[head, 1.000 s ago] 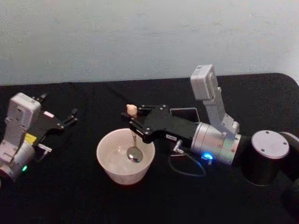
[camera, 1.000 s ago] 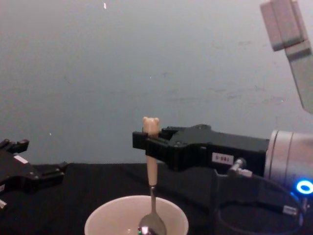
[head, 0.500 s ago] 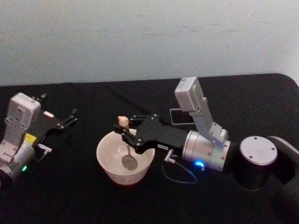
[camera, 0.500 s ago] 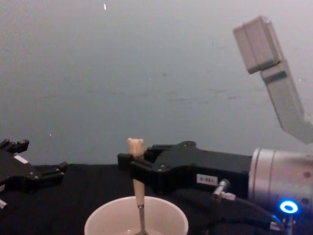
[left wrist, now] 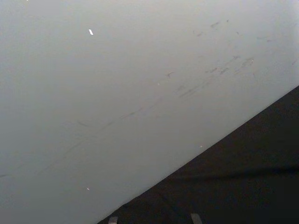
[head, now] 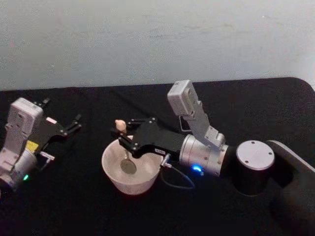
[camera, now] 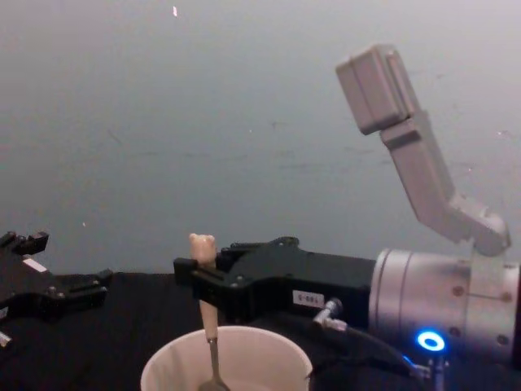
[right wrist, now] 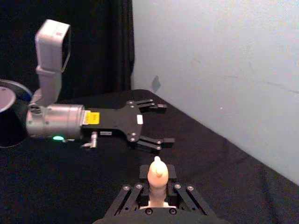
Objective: Pick up the stirring spoon with one hand, stir inside the cup, then place it back in its original position.
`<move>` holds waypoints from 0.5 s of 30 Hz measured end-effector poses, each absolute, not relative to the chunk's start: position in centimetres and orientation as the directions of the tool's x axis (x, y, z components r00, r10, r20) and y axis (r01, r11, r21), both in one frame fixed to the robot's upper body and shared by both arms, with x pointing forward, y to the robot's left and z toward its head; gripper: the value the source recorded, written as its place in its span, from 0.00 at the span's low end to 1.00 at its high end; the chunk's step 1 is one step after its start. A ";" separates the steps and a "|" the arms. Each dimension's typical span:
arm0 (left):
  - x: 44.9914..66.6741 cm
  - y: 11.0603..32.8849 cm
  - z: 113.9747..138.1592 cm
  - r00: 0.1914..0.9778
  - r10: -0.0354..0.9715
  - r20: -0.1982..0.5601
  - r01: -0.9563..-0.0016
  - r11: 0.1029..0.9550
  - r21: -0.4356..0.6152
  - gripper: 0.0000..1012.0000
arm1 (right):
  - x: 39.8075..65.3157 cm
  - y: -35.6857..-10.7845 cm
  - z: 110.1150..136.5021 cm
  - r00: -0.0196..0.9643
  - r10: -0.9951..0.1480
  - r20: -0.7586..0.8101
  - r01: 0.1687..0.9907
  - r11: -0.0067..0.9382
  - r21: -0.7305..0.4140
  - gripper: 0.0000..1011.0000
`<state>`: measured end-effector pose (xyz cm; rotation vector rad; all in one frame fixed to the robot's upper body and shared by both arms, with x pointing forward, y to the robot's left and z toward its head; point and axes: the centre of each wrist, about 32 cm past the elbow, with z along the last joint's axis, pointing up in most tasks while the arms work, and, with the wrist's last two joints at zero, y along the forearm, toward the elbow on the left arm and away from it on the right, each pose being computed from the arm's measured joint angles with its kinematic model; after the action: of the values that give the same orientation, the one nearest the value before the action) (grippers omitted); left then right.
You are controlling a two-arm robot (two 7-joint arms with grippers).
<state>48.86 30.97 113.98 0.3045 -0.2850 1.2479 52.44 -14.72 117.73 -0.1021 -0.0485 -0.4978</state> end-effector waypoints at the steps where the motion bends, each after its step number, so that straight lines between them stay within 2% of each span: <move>1: 48.9 31.0 114.0 0.292 0.880 0.374 -0.955 0.287 0.070 0.99 | 52.5 -14.7 117.7 0.876 -0.477 0.073 0.482 0.872 -0.086 0.21; 15: 48.9 31.0 114.0 0.292 0.880 0.374 -0.955 0.287 0.070 0.99 | 54.5 -16.8 118.3 0.815 -0.573 0.093 0.579 0.812 -0.077 0.21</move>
<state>48.86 30.97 113.98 0.3045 -0.2850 1.2480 54.51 -16.80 118.27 -0.1034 -0.0665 -0.6155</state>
